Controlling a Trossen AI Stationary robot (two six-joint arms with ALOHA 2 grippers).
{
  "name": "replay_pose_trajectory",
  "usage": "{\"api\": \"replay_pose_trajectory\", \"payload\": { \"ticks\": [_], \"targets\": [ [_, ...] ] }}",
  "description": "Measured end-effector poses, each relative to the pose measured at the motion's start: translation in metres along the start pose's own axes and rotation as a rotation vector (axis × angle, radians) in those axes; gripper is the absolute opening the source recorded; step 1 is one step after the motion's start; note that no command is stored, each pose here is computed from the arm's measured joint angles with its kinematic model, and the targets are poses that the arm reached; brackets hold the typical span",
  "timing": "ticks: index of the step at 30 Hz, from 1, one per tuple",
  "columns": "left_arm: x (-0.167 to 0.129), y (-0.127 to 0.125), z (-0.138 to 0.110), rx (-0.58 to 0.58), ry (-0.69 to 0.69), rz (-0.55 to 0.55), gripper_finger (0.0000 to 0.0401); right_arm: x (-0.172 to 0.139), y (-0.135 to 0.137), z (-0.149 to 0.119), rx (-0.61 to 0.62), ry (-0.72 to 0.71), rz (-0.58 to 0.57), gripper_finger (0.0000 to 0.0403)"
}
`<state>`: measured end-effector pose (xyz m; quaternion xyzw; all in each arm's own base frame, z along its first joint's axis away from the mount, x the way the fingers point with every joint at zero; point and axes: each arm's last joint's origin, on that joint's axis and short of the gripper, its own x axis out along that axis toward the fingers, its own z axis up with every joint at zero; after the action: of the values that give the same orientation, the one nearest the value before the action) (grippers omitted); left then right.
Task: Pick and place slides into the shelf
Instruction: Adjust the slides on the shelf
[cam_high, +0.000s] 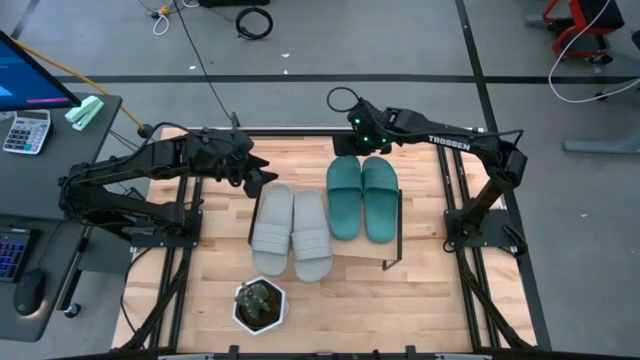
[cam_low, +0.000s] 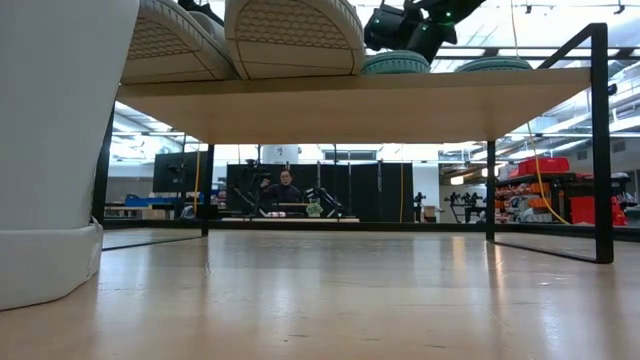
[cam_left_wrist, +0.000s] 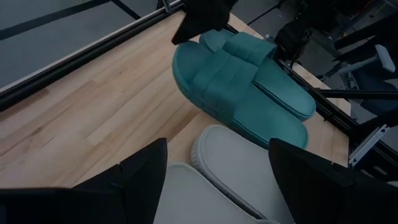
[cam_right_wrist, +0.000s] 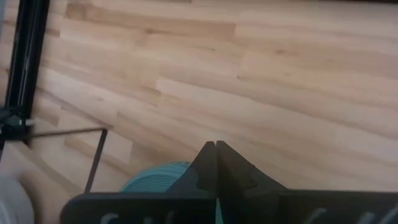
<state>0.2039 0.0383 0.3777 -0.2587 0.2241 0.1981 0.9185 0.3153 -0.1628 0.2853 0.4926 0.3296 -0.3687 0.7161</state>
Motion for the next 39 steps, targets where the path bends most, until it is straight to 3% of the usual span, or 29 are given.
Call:
{"api": "replay_pose_trajectory", "payload": {
  "ticks": [13,18,26,39],
  "targets": [
    [0.0,0.0,0.0,0.0,0.0,0.0,0.0286,-0.004,0.003,-0.004,-0.018,-0.009,-0.008,0.0],
    [0.0,0.0,0.0,0.0,0.0,0.0,0.0286,-0.01,-0.007,0.004,-0.014,-0.066,-0.068,0.0],
    [0.0,0.0,0.0,0.001,-0.004,0.006,0.0286,-0.021,-0.025,0.001,-0.022,-0.024,-0.232,0.0],
    [0.0,0.0,0.0,0.003,-0.012,0.019,0.0286,-0.022,-0.022,-0.013,-0.026,0.04,-0.259,0.0]
  ]
}}
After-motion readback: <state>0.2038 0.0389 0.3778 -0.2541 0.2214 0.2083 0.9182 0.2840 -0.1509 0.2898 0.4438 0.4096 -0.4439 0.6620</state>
